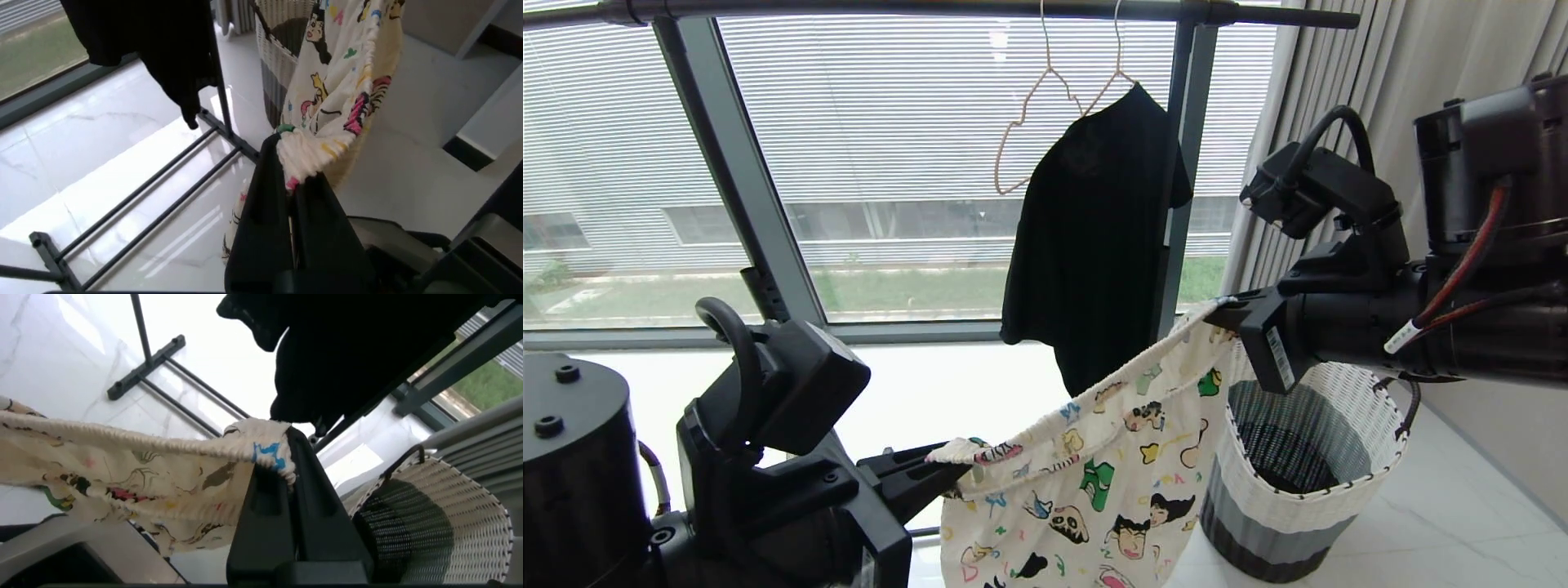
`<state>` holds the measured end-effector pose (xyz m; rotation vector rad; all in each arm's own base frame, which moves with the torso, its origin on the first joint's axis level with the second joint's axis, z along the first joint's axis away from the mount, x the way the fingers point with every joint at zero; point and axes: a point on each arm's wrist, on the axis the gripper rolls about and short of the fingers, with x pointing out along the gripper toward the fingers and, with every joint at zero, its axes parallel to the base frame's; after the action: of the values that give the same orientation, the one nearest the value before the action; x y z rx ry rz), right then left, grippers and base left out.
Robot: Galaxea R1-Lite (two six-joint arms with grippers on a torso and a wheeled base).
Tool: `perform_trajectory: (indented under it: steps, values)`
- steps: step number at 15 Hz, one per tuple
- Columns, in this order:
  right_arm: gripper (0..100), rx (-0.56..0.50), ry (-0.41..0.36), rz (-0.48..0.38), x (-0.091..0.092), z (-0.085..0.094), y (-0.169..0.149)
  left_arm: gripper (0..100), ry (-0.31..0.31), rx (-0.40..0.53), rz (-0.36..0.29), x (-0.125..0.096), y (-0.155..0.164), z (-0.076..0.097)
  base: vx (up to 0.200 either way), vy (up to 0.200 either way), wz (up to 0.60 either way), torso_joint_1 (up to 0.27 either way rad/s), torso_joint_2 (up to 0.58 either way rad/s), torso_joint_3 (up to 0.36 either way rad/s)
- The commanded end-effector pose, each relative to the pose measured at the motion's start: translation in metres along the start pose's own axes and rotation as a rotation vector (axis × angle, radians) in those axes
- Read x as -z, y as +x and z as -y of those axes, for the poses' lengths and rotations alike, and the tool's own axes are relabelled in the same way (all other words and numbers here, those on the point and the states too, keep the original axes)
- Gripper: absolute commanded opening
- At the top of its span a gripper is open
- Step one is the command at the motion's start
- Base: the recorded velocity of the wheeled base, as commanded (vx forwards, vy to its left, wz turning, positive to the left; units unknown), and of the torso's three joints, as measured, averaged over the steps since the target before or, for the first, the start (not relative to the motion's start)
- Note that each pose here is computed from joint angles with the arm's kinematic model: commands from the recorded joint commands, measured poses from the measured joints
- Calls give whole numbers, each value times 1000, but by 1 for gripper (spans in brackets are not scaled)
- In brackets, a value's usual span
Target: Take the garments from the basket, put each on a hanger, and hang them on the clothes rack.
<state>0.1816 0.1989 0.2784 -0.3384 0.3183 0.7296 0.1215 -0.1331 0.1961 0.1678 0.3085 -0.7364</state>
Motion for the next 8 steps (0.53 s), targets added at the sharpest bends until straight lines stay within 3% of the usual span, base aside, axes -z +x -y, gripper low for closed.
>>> perform_trajectory:
  steps: [1, 6, 8]
  values:
    - [100, -6, -4, -25, 4, 0, -6, 0, 0, -9, -3, 0, 1, 0, 0, 0, 0, 0, 0, 0]
    - [100, -58, -27, -65, 23, -9, -26, 0, 5, -108, -42, 4, 10, -6, 0, 0, 0, 0, 0, 0]
    - [100, -130, -28, -84, 29, -9, -43, 0, 32, -147, -58, 6, 13, -10, 0, 0, 0, 0, 0, 0]
